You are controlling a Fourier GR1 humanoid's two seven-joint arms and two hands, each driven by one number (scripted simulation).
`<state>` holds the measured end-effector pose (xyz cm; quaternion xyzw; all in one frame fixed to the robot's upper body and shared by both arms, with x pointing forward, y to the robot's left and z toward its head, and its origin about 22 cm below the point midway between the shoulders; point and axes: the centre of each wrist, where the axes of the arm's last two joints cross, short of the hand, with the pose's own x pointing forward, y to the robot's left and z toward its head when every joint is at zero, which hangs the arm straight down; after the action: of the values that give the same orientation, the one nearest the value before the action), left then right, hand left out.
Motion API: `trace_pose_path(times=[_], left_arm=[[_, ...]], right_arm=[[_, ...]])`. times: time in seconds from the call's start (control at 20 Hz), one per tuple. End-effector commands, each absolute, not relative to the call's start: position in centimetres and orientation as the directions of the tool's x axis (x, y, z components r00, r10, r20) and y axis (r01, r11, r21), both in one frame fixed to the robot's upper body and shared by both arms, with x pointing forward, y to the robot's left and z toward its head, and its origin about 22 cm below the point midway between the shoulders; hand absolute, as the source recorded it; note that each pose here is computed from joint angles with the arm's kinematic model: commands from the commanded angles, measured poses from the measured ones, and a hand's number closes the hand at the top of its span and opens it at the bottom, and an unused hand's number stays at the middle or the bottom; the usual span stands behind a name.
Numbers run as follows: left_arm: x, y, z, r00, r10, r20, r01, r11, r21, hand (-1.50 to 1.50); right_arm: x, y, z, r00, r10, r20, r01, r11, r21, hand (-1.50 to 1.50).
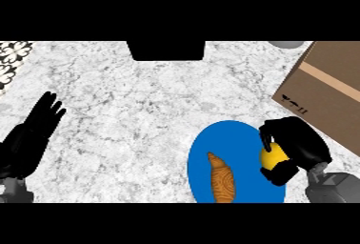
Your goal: Pick the lemon from the plate and place it in the cardboard box
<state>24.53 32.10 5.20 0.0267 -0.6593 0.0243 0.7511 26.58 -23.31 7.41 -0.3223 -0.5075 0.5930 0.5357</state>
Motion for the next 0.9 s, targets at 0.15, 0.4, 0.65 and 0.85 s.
trace_pose_path(times=[0.15, 0.4, 0.65, 0.85], left_arm=[[24.3, 32.2, 4.4, 0.143, -0.013, 0.99, -0.079, 0.997, 0.024, 0.0], [24.9, 32.3, 5.0, 0.111, -0.004, 0.994, -0.094, 0.996, 0.015, 0.0], [23.9, 30.5, 5.5, 0.136, 0.001, 0.991, -0.068, 0.998, 0.008, 0.0], [24.1, 29.7, 5.6, 0.131, -0.005, 0.991, -0.068, 0.998, 0.014, 0.0]], right_arm=[[23.2, -24.7, 15.0, -0.348, 0.919, 0.185, -0.096, 0.161, -0.982, 1.5], [20.9, -25.9, 20.6, -0.303, 0.934, 0.189, 0.096, 0.227, -0.969, 1.5], [20.3, -27.5, 23.9, -0.145, 0.955, 0.259, 0.216, 0.286, -0.934, 1.5], [22.5, -30.3, 26.2, -0.069, 0.959, 0.275, 0.286, 0.283, -0.915, 1.5]])
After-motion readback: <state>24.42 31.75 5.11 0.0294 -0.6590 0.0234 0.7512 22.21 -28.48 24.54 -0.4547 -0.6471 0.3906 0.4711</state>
